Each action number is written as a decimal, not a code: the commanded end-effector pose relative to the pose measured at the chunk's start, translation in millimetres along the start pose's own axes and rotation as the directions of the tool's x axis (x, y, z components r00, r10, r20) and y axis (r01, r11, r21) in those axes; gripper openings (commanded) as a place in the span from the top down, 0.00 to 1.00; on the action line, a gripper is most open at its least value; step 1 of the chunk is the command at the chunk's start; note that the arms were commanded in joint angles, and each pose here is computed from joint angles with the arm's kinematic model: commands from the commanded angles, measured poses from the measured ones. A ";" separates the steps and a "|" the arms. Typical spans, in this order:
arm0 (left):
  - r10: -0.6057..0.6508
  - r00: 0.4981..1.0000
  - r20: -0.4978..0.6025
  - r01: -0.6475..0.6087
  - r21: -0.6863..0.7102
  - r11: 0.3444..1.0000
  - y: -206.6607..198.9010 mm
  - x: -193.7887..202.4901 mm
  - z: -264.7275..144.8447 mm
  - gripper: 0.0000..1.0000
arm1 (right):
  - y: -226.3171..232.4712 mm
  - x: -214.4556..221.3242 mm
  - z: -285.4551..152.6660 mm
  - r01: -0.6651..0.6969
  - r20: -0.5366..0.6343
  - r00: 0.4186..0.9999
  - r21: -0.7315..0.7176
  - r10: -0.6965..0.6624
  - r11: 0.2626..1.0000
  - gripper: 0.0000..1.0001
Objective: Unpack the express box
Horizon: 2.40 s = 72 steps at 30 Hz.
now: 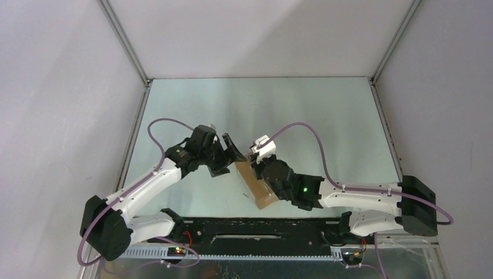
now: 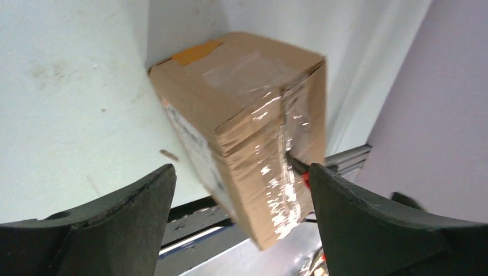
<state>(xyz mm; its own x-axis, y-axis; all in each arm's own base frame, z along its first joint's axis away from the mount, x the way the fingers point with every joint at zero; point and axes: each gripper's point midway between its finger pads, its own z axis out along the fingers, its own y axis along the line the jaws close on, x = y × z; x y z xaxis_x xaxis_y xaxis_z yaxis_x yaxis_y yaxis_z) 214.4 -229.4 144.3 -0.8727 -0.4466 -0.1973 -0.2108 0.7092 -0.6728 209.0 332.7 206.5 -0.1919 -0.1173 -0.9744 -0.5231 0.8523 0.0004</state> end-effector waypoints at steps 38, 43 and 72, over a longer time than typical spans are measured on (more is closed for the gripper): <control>-0.162 0.978 0.128 0.196 -0.315 0.929 51.3 -7.3 20.7 0.30 | 27.5 -16.2 -0.9 0.037 0.041 0.999 -0.208 -0.029 0.977 1.00; -0.189 0.967 0.169 0.237 -0.339 0.911 61.5 -9.0 22.0 0.32 | 22.8 -21.9 -6.4 0.021 0.018 1.000 -0.199 -0.018 0.980 1.00; -0.219 0.953 0.208 0.280 -0.339 0.898 63.9 -12.4 24.5 0.32 | 14.8 5.4 -39.8 -0.029 -0.154 0.988 -0.129 0.009 0.991 1.00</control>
<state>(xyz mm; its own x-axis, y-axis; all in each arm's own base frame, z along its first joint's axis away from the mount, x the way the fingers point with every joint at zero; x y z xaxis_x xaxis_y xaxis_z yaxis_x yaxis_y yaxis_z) 213.2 -230.3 108.8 -0.7760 -0.6273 -0.0657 -0.5046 0.6799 -0.5322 187.5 328.4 211.6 -0.2692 -0.1585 -0.9499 -0.6040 0.7960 0.0383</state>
